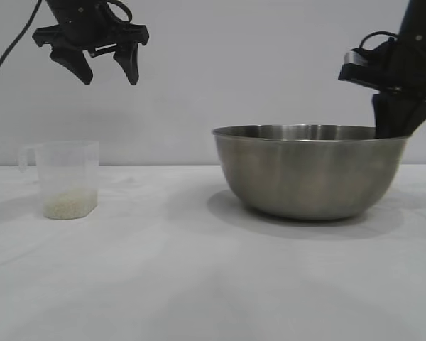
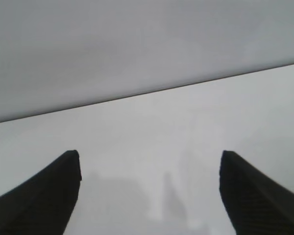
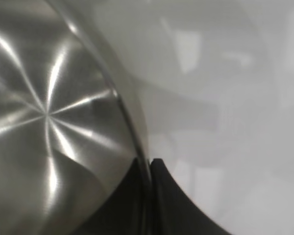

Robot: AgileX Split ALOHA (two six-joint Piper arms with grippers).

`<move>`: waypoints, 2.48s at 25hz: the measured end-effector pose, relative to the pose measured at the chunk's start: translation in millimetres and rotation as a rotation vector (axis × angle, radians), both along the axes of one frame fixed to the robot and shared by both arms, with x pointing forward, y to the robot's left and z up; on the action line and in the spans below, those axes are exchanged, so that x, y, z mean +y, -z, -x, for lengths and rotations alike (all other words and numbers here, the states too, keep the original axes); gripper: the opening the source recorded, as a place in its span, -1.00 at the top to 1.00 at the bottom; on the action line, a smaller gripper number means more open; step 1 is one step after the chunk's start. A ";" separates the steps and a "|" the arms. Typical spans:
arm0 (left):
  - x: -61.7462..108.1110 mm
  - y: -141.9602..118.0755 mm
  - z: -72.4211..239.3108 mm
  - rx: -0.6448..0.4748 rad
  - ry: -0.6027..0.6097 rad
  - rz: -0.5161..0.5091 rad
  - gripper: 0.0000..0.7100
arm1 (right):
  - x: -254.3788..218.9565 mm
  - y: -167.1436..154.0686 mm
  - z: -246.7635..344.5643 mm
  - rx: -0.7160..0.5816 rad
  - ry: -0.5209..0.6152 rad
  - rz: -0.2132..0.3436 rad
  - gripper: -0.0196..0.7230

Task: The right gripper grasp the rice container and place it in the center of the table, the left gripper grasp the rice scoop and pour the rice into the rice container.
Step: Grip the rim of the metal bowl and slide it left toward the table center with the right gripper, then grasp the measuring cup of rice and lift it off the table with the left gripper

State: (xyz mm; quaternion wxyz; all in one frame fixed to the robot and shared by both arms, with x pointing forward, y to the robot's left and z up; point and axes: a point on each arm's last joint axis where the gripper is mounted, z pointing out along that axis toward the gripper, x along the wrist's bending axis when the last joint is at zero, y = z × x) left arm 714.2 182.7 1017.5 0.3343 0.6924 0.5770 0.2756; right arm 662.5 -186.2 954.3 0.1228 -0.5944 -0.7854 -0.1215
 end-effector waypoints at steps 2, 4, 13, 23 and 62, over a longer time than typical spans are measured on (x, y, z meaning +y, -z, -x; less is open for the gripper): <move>0.0 0.0 0.0 0.000 0.000 0.000 -0.57 | 0.1 -0.1 0.0 0.001 0.001 -0.002 0.95; 0.0 0.0 0.0 0.000 0.000 0.000 -0.57 | 0.1 -0.1 0.0 0.001 0.001 -0.002 0.95; 0.0 0.0 0.0 0.000 0.000 0.000 -0.57 | 0.0 0.0 0.0 -0.007 -0.019 -0.001 -0.45; 0.0 0.0 0.0 0.000 0.000 0.000 -0.57 | -4.6 -47.9 -0.1 -0.166 -0.032 0.026 -0.61; 1.0 2.1 1.6 0.028 0.000 -0.017 -0.57 | -92.3 -100.3 377.6 -0.787 0.045 0.085 -0.50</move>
